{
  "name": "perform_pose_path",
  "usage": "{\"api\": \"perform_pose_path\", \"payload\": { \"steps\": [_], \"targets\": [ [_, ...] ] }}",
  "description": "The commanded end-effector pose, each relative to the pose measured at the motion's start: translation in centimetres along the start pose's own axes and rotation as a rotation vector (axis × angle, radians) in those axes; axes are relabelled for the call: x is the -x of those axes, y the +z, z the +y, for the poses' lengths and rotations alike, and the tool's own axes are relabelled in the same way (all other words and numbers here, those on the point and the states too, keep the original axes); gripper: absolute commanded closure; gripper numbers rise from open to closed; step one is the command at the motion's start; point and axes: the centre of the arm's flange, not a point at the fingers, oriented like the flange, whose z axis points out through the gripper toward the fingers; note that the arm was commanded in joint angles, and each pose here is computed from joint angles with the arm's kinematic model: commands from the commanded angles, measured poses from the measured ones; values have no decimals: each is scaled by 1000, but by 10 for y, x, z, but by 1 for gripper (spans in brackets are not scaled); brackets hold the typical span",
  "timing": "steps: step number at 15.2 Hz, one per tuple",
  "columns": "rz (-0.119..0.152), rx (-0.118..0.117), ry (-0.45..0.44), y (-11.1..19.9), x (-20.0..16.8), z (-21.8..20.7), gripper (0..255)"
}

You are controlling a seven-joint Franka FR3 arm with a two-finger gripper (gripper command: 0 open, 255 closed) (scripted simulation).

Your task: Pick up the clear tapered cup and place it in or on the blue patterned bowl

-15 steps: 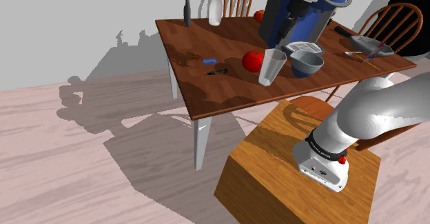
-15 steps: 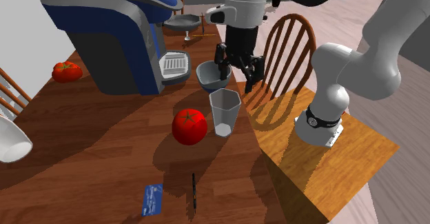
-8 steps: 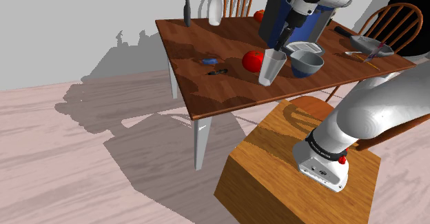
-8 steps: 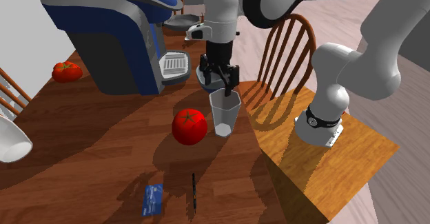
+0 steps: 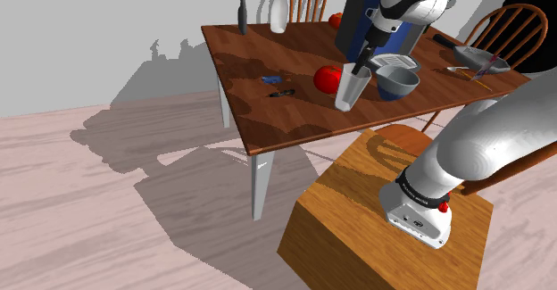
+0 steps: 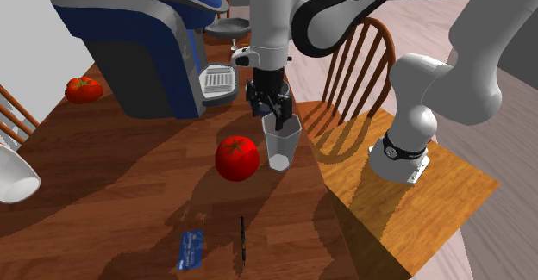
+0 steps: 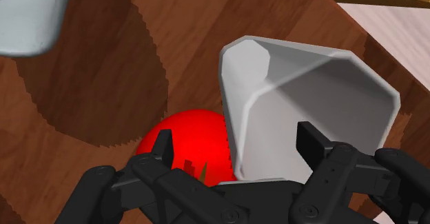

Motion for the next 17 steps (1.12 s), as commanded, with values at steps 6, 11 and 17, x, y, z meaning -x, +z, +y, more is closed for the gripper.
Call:
{"api": "perform_pose_path", "payload": {
  "steps": [6, 11, 17],
  "targets": [
    [0, 0, 0, 8, 0, -1, 0],
    [0, 0, 0, 8, 0, -1, 255],
    [0, 0, 0, 8, 0, -1, 255]
  ]
}}
